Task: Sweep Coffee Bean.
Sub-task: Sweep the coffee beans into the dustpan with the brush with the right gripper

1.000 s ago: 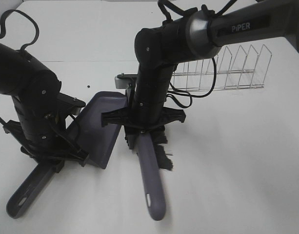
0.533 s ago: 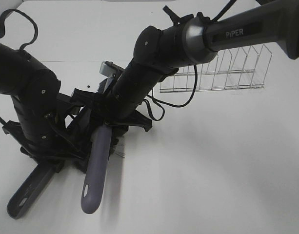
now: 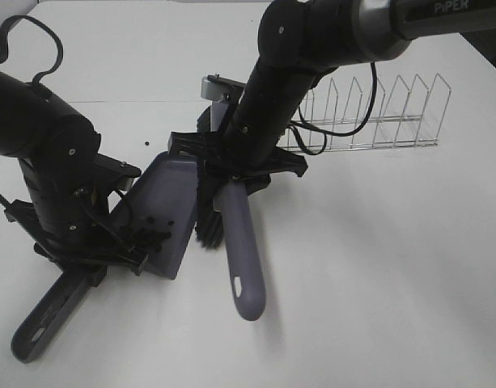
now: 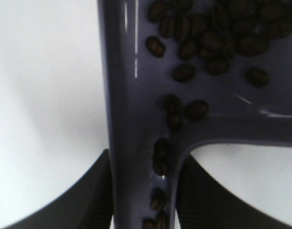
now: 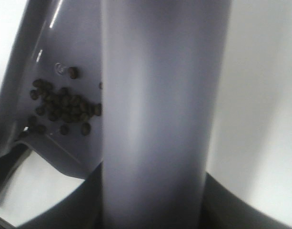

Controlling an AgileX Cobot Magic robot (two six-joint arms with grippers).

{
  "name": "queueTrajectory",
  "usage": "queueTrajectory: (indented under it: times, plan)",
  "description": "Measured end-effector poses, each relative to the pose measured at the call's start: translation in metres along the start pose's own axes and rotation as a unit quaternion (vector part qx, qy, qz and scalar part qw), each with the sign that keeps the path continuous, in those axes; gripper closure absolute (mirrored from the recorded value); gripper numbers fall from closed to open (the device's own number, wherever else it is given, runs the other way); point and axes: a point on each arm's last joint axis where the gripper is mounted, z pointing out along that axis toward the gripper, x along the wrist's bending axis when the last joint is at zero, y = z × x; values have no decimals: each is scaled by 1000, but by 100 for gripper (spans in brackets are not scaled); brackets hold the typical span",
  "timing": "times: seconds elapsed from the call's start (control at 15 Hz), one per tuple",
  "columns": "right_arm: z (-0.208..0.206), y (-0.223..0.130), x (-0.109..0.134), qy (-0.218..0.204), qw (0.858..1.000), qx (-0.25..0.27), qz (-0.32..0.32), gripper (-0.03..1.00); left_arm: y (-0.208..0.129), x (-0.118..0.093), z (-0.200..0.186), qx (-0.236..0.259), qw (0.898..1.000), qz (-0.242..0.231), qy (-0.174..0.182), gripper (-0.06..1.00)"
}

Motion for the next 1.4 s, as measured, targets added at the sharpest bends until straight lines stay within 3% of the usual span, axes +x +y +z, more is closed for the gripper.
queueTrajectory:
  times: [0.27,0.4,0.6,0.73,0.87,0.93,1.13,1.4]
  plan:
    - [-34,-3,-4,-61,997,-9,-44,68,0,0,0,-1,1000,0,0,63]
    - [-41,-6,-15,-127,989,7,-70,68,0,0,0,-1,1000,0,0,63]
    - [-50,-7,-38,-259,959,33,-110,68,0,0,0,-1,1000,0,0,63]
    - [-51,-7,-47,-310,941,50,-125,68,0,0,0,-1,1000,0,0,63]
    - [-36,-8,-49,-304,943,64,-123,68,0,0,0,-1,1000,0,0,63]
    - [-9,-10,-50,-272,952,90,-107,68,0,0,0,-1,1000,0,0,63]
    - [9,-12,-37,-226,963,100,-104,68,0,0,0,-1,1000,0,-1,63]
    - [35,-13,19,-186,964,91,-166,68,0,0,0,-1,1000,2,-1,63]
